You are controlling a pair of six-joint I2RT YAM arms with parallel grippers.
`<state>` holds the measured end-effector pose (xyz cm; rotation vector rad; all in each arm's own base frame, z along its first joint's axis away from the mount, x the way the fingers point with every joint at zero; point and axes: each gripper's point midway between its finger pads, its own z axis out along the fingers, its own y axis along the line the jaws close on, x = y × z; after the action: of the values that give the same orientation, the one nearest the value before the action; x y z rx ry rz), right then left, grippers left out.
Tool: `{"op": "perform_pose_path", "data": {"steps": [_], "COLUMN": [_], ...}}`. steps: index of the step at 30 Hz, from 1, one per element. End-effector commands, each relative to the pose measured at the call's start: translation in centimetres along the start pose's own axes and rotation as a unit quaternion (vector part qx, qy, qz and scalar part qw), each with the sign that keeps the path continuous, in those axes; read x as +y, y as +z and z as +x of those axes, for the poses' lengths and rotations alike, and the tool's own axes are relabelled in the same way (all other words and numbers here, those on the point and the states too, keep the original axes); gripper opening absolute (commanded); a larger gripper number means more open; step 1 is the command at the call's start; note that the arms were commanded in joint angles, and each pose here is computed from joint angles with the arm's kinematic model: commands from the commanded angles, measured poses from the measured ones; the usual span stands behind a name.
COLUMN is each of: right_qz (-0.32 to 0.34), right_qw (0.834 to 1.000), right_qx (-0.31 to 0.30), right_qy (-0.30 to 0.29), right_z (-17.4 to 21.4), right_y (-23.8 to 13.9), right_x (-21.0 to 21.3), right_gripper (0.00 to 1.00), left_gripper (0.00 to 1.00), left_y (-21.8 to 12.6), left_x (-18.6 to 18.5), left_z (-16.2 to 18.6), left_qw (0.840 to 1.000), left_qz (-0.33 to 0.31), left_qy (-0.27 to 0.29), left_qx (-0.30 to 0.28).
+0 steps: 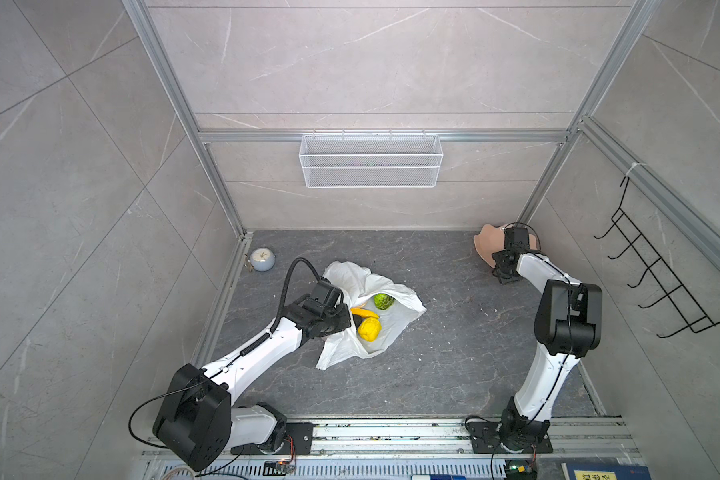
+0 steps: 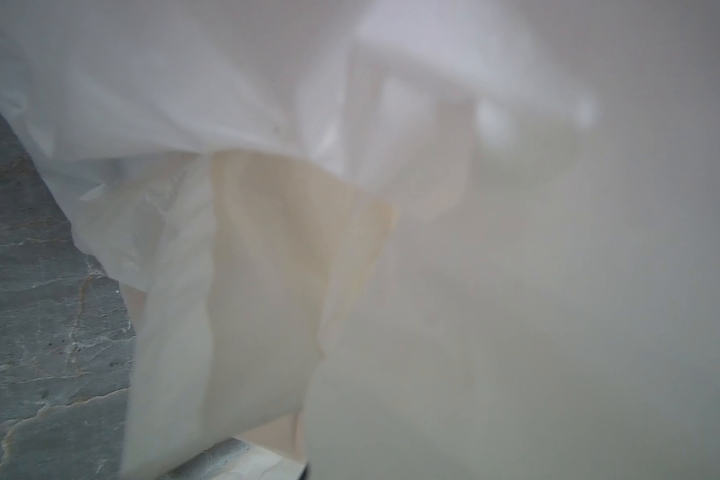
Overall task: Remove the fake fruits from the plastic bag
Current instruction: 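Drag the pink bowl toward the bag with the right gripper and release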
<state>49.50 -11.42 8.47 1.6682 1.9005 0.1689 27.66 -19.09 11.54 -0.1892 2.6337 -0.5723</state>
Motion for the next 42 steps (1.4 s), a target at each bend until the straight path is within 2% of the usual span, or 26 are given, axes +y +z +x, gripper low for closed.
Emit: {"op": "perform_pose_path", "data": {"steps": [1, 8, 15, 22, 25, 29, 39, 42], "right_qz": [0.015, 0.038, 0.019, -0.007, -0.028, -0.053, -0.071, -0.074], "right_qw": [1.000, 0.998, 0.999, 0.999, 0.997, 0.991, 0.965, 0.960], "right_qx": [0.010, 0.037, 0.036, 0.046, 0.076, 0.122, 0.219, 0.235], "right_qy": [0.017, 0.023, 0.013, 0.007, 0.002, -0.019, -0.127, -0.130], "right_z": [0.0, 0.5, 0.2, 0.6, 1.9, 4.5, 12.5, 13.5], "right_y": [1.1, 3.4, 2.0, 0.2, -0.6, -2.6, -10.4, -12.4], "right_x": [-0.3, -0.9, -0.2, -0.9, -1.2, -2.9, -11.3, -14.0], "right_gripper": [0.68, 0.57, 0.23, 0.04, 0.00, 0.00, 0.00, 0.00], "left_gripper": [0.00, 0.00, 0.00, 0.00, 0.00, 0.00, 0.00, 0.00], "left_y": [-0.3, -0.2, -0.1, -0.9, -1.3, -1.8, -2.5, -2.6], "left_x": [-0.2, -0.1, -0.1, 0.2, 0.4, 0.8, 1.1, 1.2], "left_z": [0.2, 0.2, 0.2, 0.1, 0.2, -0.1, -0.6, -0.8], "left_qw": [1.000, 1.000, 1.000, 1.000, 1.000, 1.000, 0.999, 0.998], "left_qz": [0.006, 0.002, 0.000, -0.004, -0.007, -0.018, -0.030, -0.036], "left_qy": [-0.003, -0.002, -0.002, -0.006, -0.007, -0.004, -0.012, -0.013], "left_qx": [-0.001, 0.000, 0.002, -0.009, -0.014, -0.023, -0.037, -0.040]}}
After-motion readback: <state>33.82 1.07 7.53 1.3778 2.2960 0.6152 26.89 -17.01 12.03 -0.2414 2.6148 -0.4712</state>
